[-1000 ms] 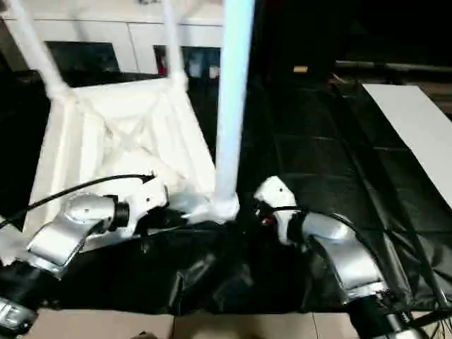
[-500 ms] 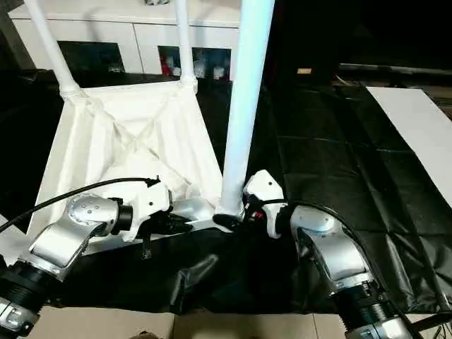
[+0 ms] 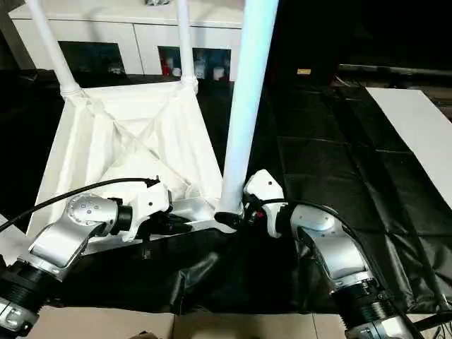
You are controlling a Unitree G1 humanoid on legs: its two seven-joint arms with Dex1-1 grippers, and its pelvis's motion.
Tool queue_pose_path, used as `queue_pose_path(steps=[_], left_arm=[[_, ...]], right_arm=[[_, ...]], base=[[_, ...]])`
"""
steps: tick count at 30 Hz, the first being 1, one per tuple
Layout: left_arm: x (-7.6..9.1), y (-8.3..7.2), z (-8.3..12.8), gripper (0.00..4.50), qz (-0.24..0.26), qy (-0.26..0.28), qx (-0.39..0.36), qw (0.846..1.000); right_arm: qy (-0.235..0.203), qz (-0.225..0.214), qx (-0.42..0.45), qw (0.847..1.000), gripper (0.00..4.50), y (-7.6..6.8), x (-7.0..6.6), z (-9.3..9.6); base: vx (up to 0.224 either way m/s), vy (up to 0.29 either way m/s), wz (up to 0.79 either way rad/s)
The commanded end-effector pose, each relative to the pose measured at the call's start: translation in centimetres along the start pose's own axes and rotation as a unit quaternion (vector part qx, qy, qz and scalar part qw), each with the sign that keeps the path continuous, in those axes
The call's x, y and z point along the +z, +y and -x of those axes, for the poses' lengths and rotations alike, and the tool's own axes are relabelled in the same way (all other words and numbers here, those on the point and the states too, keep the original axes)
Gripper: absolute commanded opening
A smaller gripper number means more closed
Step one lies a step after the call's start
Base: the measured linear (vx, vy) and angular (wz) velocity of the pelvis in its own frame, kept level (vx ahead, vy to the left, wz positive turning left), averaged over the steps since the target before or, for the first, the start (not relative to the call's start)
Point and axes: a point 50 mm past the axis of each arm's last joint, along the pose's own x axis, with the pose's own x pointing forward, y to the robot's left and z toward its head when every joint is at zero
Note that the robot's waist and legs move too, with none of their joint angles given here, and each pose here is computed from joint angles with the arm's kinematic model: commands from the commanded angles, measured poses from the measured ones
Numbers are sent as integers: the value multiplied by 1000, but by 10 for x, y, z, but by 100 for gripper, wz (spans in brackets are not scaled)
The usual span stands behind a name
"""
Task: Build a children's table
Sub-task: Rotate leg to tighten
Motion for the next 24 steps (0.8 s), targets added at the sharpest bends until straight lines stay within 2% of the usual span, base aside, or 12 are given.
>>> queue_pose_path(steps=[1,3,6,9,10,13,15,16,17,19,20,24], left_arm=[[-5,-3,-9,0,4,27,4,1000],[-1,2,-19,0,33,24,37,998],[14,11,-39,0,77,6,100,992],[33,21,-64,0,113,-3,176,978],[39,25,-73,0,117,1,215,970],[41,27,-77,0,112,6,231,967],[44,30,-79,0,96,8,246,964],[44,31,-79,0,91,8,251,964],[44,33,-77,0,83,8,252,964],[43,34,-74,0,76,6,249,965],[41,34,-69,0,64,6,242,968],[30,34,-55,0,39,24,225,973]], right_arm=[[34,-6,-40,999,260,-4,-11,-5],[36,-21,-116,992,259,-9,-13,-15],[43,-87,-226,969,259,-13,-17,-32],[50,-161,-306,937,259,-9,-18,-53],[46,-195,-338,919,259,-7,-16,-62],[45,-209,-337,917,259,-4,-14,-70],[30,-213,-315,924,259,1,-6,-81],[8,-209,-303,930,259,2,0,-82],[-11,-204,-293,934,294,2,6,-83],[-33,-178,-284,942,331,0,13,-80],[-46,-156,-286,944,331,-4,18,-74],[-61,-113,-306,943,377,-18,24,-52]], base=[[0,0,0],[0,0,0],[0,0,0],[0,0,0],[0,0,0],[0,0,0],[0,0,0],[0,0,0],[0,0,0],[0,0,0],[0,0,0],[0,0,0]])
